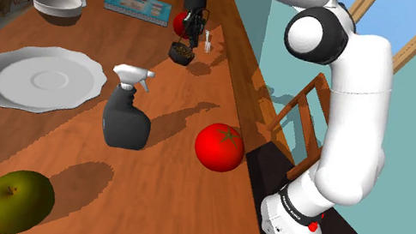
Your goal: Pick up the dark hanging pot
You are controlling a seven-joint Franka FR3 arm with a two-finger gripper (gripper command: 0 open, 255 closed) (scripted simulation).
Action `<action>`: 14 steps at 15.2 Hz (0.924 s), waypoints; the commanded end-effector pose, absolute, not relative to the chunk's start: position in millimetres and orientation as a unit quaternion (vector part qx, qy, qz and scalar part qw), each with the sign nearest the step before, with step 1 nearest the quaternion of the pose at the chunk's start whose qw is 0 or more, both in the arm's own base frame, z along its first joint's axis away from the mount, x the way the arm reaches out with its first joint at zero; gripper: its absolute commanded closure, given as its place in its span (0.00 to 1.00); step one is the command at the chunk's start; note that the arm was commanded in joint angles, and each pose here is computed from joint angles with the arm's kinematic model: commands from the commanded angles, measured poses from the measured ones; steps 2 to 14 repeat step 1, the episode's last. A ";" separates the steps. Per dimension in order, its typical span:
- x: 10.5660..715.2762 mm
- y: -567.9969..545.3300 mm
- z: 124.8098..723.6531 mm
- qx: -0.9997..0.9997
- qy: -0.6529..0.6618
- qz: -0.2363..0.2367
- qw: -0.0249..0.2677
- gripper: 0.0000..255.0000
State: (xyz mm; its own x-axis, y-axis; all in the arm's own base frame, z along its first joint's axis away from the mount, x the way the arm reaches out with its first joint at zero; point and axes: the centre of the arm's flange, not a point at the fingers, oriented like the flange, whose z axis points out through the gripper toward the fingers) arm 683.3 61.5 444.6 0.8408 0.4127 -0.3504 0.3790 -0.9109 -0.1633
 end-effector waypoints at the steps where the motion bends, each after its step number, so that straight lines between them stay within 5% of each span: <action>1: 683.0 61.6 447.7 -0.958 -0.207 0.192 0.044 1.00; 14: 683.0 61.6 447.7 -0.958 -0.207 0.192 0.044 1.00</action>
